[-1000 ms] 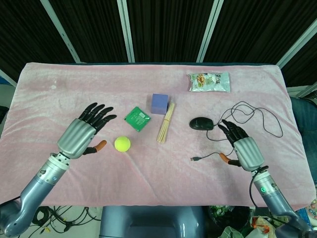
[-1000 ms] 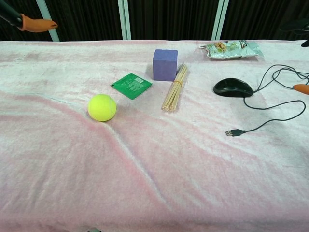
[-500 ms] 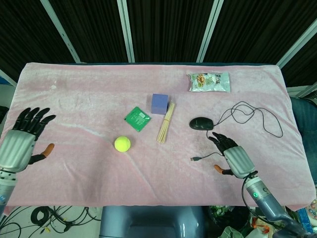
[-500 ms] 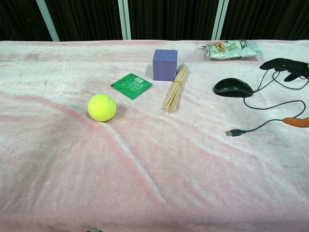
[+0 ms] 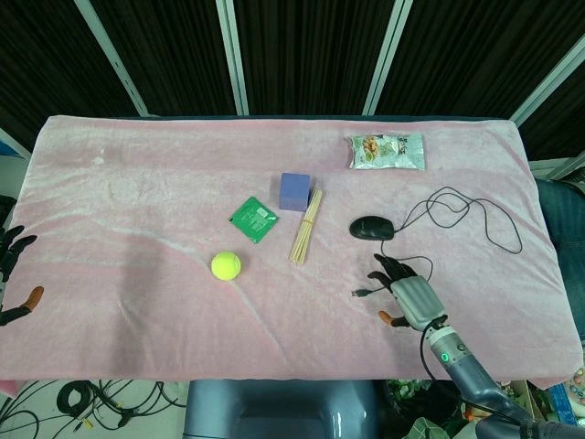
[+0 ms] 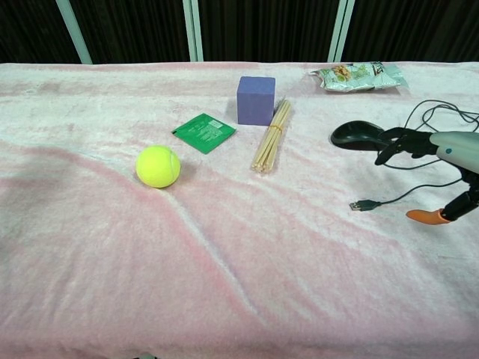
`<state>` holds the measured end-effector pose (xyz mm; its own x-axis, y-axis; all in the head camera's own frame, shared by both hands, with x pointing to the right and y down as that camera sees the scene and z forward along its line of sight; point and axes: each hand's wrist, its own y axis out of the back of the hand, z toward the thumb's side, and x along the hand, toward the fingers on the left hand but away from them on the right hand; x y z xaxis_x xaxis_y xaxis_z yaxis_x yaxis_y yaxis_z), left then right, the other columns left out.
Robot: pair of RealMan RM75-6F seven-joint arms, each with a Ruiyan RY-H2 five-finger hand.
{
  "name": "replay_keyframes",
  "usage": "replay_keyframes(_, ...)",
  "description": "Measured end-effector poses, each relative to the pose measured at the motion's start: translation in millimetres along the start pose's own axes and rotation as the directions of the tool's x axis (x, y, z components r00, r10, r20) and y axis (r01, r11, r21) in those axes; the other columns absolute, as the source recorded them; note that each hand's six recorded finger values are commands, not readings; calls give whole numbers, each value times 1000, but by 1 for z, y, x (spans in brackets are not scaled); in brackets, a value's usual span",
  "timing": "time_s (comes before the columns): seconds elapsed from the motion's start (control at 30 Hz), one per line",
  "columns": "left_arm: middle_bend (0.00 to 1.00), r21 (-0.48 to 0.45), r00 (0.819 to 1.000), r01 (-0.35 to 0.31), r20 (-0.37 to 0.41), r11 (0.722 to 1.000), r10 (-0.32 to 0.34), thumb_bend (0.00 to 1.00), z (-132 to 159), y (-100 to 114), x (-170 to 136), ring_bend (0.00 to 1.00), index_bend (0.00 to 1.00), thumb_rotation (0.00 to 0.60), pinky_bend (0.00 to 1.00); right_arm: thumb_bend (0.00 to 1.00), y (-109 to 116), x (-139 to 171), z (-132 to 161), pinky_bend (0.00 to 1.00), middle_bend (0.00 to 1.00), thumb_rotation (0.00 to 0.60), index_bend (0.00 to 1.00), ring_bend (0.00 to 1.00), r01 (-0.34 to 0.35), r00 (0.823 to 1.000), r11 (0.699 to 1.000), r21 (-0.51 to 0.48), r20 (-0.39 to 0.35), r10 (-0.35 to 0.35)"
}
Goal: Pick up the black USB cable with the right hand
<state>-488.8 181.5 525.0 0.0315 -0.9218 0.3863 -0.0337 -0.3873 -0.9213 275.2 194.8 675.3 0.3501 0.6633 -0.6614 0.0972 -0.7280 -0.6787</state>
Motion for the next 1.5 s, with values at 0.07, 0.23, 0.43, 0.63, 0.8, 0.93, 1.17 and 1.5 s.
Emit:
replay_keyframes(0.07, 59, 14, 1000, 8, -2, 1000, -8, 309, -3, -5, -1, 0, 157, 600, 0, 241, -2, -5, 2, 150, 0, 600, 332, 58, 1, 1000, 1000, -5, 4, -1)
replay_keyframes(0.23, 57, 16, 998, 54, -29, 998, -54, 308, -11, -18, -4, 0, 157, 600, 0, 268, -8, -15, 3, 150, 0, 600, 375, 60, -12, 1000, 1000, -7, 13, 12)
replay_keyframes(0.43, 56, 17, 995, 78, -56, 997, -77, 308, -16, -22, -4, 0, 157, 600, 0, 272, -11, -23, 4, 150, 0, 600, 407, 60, -25, 1000, 999, -22, 18, 26)
replay_keyframes(0.63, 55, 24, 995, 86, -62, 996, -84, 309, -15, -24, -4, 0, 157, 600, 0, 282, -12, -29, 0, 150, 0, 600, 432, 60, -37, 999, 999, -25, 30, 38)
replay_keyframes(0.8, 55, 25, 994, 85, -68, 996, -83, 309, -14, -25, -3, 0, 157, 600, 0, 297, -15, -33, -3, 150, 0, 600, 437, 61, -50, 998, 998, -40, 41, 52)
replay_keyframes(0.93, 54, 25, 994, 83, -70, 996, -81, 309, -14, -25, -3, 0, 156, 600, 0, 298, -17, -36, -5, 150, 0, 600, 447, 61, -60, 997, 997, -44, 46, 62)
replay_keyframes(1.17, 54, 24, 994, 81, -75, 996, -79, 309, -14, -24, -3, 0, 157, 600, 0, 300, -21, -40, -7, 150, 0, 600, 454, 61, -71, 996, 996, -51, 51, 73)
replay_keyframes(1.5, 54, 22, 994, 78, -76, 997, -76, 309, -15, -24, -2, 0, 154, 600, 0, 302, -26, -45, -5, 150, 0, 600, 482, 61, -78, 996, 995, -55, 48, 81)
